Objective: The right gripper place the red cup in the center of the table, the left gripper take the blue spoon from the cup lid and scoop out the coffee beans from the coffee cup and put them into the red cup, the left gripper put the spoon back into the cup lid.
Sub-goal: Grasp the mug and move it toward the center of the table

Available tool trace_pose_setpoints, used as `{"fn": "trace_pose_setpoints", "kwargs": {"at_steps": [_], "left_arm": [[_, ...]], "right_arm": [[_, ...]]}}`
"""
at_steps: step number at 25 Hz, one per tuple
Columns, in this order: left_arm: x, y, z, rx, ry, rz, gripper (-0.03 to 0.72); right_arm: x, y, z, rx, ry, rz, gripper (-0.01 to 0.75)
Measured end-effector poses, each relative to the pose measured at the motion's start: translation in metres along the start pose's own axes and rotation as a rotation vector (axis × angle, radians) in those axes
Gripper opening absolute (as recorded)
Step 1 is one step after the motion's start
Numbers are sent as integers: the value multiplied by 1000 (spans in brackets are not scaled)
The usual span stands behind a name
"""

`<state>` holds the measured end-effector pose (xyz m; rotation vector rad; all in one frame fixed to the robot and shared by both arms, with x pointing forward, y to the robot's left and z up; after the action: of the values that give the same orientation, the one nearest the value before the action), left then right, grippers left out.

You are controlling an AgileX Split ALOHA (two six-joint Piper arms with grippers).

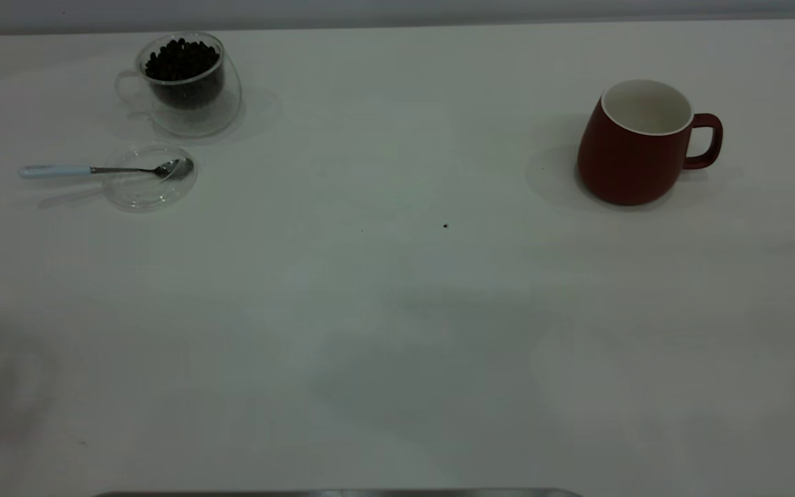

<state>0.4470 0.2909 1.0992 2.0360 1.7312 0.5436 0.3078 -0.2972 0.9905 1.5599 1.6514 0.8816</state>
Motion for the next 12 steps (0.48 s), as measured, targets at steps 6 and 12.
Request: {"fn": "trace_pose_setpoints", "kwargs": {"at_steps": [6,12], "left_arm": [[-3,-47,-53,-198,69,20,595],[-9,-98,-48,-237,79,1,595]], "right_arm": [[0,0,0,0,0,0,239],[0,0,0,0,0,0,239]]}}
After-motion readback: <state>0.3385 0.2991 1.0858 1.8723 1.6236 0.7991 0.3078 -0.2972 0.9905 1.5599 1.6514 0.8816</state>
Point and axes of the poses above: a point on each arm's last joint axis where the gripper is mounted, z pointing out along that axis toward the gripper, x along the wrist's bending axis when the last joint is at zero, y = z × x, the point moved 9 cm from there along z, pointing out along that axis toward the gripper, and after that the axes turned 2 degrees about z, right-handed, at the moved point
